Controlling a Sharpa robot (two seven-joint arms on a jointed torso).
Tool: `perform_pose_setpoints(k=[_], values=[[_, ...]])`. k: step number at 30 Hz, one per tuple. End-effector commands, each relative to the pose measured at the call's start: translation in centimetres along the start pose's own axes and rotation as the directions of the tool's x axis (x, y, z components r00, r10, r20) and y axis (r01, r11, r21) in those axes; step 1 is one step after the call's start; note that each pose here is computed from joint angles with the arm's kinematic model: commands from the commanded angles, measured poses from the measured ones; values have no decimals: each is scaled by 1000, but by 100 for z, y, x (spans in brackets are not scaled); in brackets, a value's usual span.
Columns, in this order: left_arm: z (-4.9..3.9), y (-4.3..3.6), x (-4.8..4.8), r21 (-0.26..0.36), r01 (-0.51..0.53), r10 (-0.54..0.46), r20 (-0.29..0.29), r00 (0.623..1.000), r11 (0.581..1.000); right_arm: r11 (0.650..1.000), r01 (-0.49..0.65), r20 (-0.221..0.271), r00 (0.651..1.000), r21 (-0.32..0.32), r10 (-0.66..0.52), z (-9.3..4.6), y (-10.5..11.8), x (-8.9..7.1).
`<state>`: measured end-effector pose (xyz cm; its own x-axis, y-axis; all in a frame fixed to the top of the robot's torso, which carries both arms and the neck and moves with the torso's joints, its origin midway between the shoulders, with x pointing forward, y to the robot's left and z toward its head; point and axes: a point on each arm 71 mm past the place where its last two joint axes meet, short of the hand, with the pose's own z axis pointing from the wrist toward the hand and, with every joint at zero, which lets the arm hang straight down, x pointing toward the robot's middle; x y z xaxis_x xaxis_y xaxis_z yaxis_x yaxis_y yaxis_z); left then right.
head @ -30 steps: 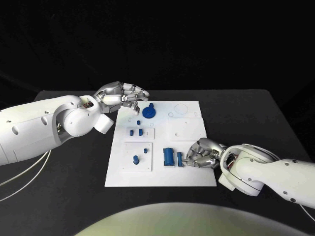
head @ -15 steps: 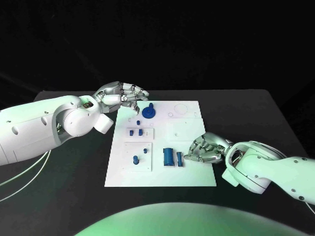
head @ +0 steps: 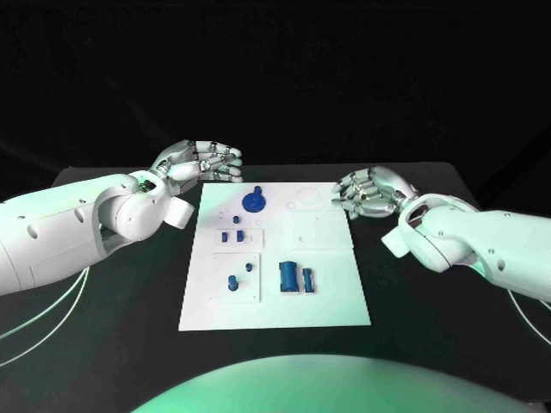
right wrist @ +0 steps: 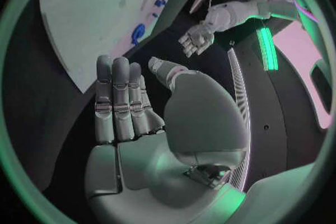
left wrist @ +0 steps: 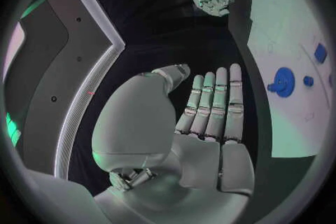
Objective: Assemble the parts on the task board
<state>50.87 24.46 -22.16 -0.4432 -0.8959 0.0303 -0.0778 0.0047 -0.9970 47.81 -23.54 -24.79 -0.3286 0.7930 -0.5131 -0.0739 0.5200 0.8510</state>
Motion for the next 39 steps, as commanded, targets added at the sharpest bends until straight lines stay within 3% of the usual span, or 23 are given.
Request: perform_pose_setpoints(k=[1, 5, 10, 11, 17, 21, 30, 35, 39], values=[[59, -3, -131, 101, 40, -56, 157, 986, 994, 967, -244, 88, 964, -73, 250, 175, -39, -241], [149, 90, -198, 125, 51, -79, 225, 971, 991, 946, -312, 132, 937, -89, 322, 373, -112, -412], [245, 189, -250, 133, 54, -92, 301, 949, 990, 926, -365, 139, 916, -100, 376, 523, -170, -499], [242, 202, -177, 69, 37, -51, 208, 977, 997, 974, -224, 182, 957, -39, 228, 491, -186, -494], [221, 201, -107, 71, 33, -49, 226, 973, 997, 965, -258, 195, 945, -54, 264, 456, -132, -406], [186, 197, -4, 74, 27, -46, 254, 966, 997, 949, -306, 214, 925, -74, 315, 397, -50, -282], [-10, 135, 410, 78, 0, -29, 361, 932, 997, 879, -464, 276, 835, -113, 476, 111, 283, 122], [-119, 90, 581, 77, -13, -19, 404, 914, 997, 853, -508, 294, 803, -115, 518, -6, 401, 238], [-168, 68, 650, 76, -19, -15, 422, 907, 997, 846, -521, 300, 794, -115, 529, -42, 435, 270]])
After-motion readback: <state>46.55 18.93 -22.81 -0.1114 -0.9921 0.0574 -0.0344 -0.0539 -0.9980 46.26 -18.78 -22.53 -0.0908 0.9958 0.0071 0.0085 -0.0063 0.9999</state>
